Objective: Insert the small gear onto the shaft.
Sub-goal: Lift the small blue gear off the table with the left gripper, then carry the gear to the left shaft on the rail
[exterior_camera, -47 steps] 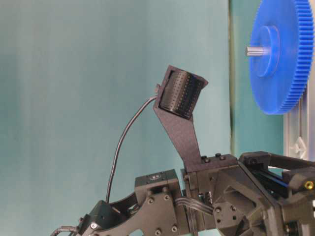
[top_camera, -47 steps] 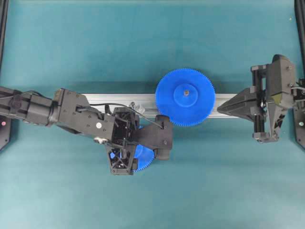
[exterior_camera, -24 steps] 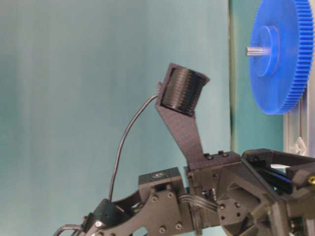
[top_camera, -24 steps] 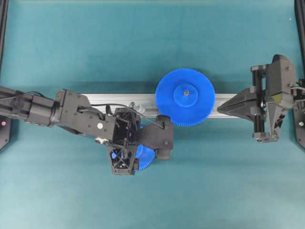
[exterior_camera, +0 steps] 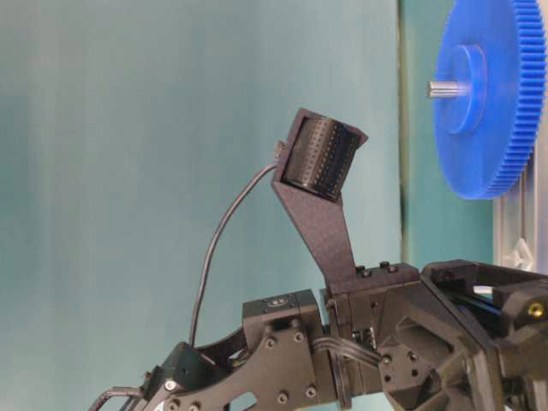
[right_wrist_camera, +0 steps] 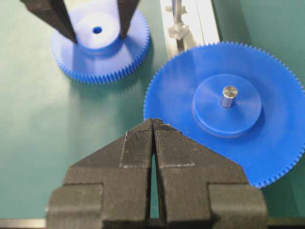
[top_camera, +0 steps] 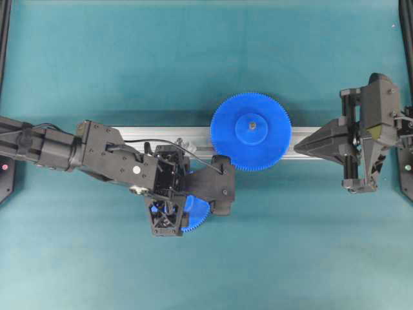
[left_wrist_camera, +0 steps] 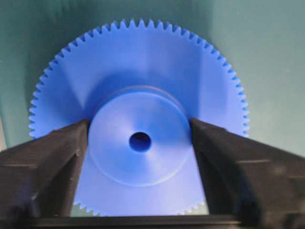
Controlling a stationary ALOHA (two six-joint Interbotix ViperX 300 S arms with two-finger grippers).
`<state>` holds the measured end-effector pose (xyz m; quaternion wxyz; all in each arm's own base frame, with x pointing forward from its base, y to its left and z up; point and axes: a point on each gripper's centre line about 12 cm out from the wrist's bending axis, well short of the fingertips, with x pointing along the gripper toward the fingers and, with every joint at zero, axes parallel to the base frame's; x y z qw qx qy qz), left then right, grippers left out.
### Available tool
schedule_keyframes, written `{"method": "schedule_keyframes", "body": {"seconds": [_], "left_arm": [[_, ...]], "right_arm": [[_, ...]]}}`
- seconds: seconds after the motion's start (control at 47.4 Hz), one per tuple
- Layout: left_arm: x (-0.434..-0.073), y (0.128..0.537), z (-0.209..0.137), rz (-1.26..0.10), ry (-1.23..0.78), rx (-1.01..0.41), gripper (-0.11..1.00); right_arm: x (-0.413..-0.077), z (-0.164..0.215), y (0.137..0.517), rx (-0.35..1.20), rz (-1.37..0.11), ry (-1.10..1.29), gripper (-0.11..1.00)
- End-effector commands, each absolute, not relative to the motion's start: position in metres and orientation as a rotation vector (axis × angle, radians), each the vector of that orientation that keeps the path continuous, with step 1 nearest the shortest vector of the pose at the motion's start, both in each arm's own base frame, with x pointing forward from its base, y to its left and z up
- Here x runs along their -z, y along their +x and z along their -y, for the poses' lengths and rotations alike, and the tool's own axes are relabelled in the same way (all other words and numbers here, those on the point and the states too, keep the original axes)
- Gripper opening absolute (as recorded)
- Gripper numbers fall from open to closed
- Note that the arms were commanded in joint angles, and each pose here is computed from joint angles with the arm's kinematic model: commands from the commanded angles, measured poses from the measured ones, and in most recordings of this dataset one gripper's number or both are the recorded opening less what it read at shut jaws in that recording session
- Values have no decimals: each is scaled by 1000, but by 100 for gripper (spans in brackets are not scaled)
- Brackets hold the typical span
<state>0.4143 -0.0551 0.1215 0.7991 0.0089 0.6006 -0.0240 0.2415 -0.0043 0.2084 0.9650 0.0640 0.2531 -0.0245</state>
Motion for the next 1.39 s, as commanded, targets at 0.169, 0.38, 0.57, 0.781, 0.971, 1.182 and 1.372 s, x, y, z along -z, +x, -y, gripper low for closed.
{"method": "schedule_keyframes", "body": {"seconds": [0.169,0.38,0.57,0.781,0.971,1.182,1.372], "left_arm": [[-131,418,56,-1264,24,57,69],[-134,420,56,-1255,22,56,69],[-157,426,56,-1186,28,68,69],[-185,427,56,-1130,47,86,69],[-209,421,53,-1117,46,83,69],[-239,409,39,-1134,60,71,69],[-265,406,26,-1118,82,67,69]], "right_arm": [[-213,5,244,53,-492,140,3],[-213,4,243,51,-493,140,3],[-212,5,243,53,-495,140,3],[-213,5,243,53,-493,140,3],[-213,5,243,53,-493,140,3],[-213,5,243,53,-493,140,3],[-213,4,243,51,-493,140,3]]}}
